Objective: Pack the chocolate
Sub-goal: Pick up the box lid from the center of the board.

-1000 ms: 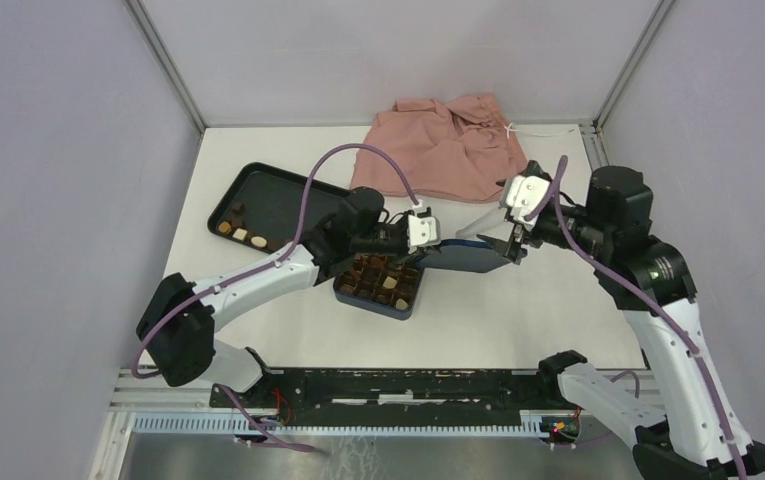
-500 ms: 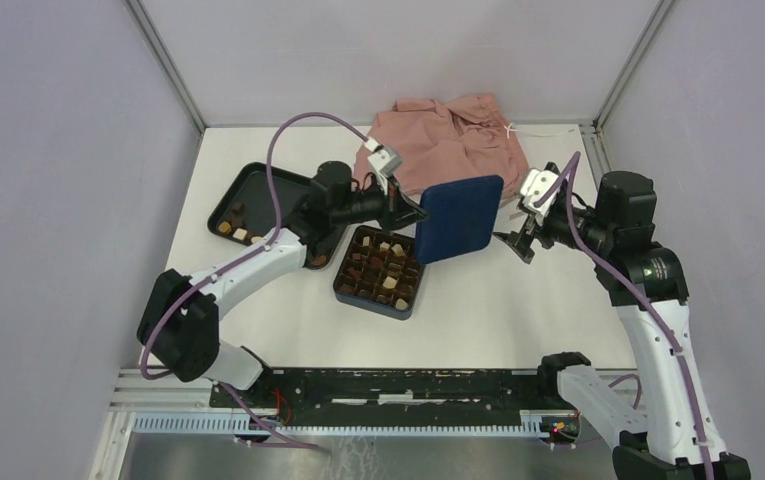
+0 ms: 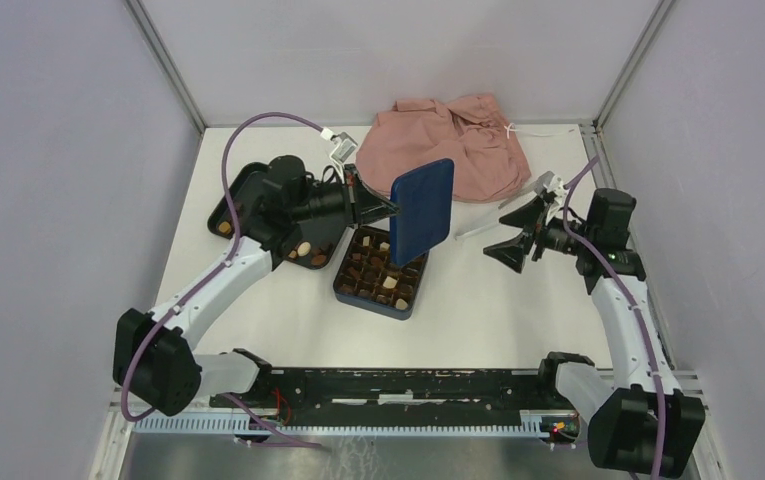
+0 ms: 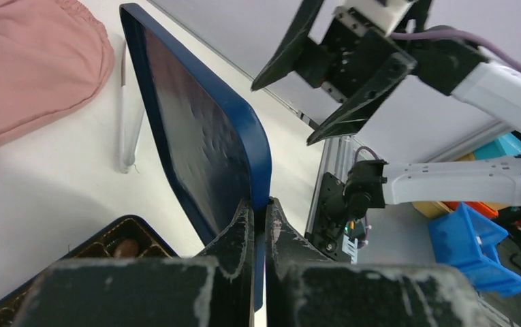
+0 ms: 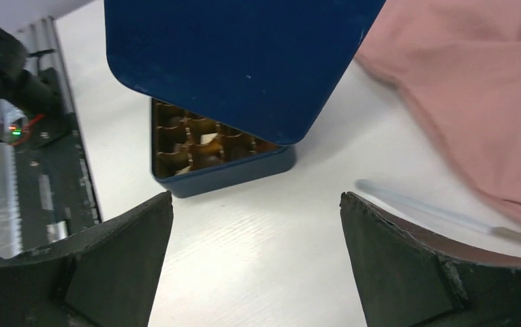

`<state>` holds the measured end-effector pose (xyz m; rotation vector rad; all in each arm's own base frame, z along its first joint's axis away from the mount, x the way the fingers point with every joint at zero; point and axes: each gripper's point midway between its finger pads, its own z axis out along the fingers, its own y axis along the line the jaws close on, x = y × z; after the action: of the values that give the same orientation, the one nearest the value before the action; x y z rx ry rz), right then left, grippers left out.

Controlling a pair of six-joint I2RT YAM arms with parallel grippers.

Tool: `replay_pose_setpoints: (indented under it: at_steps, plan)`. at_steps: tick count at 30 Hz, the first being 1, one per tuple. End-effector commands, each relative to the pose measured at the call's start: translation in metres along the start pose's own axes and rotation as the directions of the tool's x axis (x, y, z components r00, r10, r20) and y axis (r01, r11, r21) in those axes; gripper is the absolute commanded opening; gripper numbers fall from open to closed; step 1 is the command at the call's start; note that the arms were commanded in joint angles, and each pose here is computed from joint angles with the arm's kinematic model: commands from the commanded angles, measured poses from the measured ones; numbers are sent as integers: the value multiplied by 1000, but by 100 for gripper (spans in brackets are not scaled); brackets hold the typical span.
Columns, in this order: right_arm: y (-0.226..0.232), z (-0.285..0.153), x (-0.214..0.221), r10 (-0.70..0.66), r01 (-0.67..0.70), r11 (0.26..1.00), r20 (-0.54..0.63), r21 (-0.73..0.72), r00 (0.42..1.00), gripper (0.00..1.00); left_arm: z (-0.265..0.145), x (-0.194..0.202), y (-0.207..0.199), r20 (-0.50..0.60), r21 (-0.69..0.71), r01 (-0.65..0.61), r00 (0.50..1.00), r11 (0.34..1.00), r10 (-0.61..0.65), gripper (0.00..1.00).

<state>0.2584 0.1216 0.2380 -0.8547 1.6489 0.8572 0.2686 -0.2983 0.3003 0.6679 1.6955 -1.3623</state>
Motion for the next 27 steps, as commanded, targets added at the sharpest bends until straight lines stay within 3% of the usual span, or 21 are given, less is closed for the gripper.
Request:
replay_pose_setpoints:
  at_steps: [1, 11, 18, 27]
  plan:
    - [18, 8, -14, 9, 8, 988, 109, -156, 994, 98, -12, -9, -24, -11, 63, -39, 999, 997, 40, 2]
    - [35, 40, -15, 14, 11, 959, 87, -284, 996, 98, -18, -13, -60, -56, 240, -43, 997, 970, 58, 2]
    - [31, 42, -29, 75, -42, 971, 131, -235, 989, 98, -24, -27, -81, -28, 306, -83, 995, 948, 96, 2]
    - [50, 44, -60, 96, -43, 960, 182, -276, 979, 98, -32, -37, -105, -7, 401, -100, 994, 911, 113, 2]
